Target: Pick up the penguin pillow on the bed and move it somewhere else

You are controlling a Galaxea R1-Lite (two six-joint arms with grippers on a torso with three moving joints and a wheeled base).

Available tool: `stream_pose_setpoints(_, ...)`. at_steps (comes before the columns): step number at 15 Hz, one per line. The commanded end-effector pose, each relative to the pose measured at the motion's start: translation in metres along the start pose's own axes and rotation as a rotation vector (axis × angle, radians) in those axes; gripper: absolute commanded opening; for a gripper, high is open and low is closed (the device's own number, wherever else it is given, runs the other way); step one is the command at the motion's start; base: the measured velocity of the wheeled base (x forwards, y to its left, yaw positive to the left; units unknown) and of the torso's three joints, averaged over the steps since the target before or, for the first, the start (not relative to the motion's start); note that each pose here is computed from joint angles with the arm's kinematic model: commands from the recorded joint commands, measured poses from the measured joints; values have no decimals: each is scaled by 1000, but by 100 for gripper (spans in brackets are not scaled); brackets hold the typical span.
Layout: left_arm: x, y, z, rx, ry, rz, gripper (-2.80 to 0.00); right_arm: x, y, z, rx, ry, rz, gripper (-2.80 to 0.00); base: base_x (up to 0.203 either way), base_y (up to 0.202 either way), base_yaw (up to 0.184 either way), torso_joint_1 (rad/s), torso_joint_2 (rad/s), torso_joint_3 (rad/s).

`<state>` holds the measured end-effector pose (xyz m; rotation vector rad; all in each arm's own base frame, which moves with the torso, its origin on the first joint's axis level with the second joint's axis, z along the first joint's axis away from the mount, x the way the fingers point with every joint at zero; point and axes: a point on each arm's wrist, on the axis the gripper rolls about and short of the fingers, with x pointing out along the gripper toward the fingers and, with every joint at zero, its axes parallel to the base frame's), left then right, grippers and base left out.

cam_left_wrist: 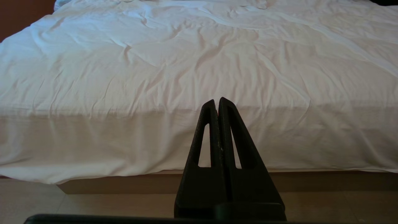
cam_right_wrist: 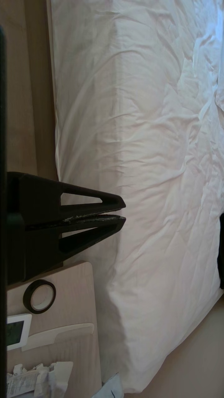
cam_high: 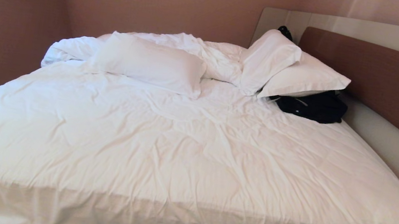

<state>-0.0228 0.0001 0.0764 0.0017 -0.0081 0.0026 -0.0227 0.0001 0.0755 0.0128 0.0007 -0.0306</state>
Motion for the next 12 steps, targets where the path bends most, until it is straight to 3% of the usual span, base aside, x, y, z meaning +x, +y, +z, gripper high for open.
stream_pose_setpoints(1, 0, 0, 0, 0, -1, 1, -280, 0, 0, 0, 0, -1, 0, -280, 0, 0, 0, 0, 0, 0)
stream_pose_setpoints(12, 0, 0, 0, 0, 0, 1, -280, 0, 0, 0, 1, 0, 0, -280, 0, 0, 0, 0, 0, 0)
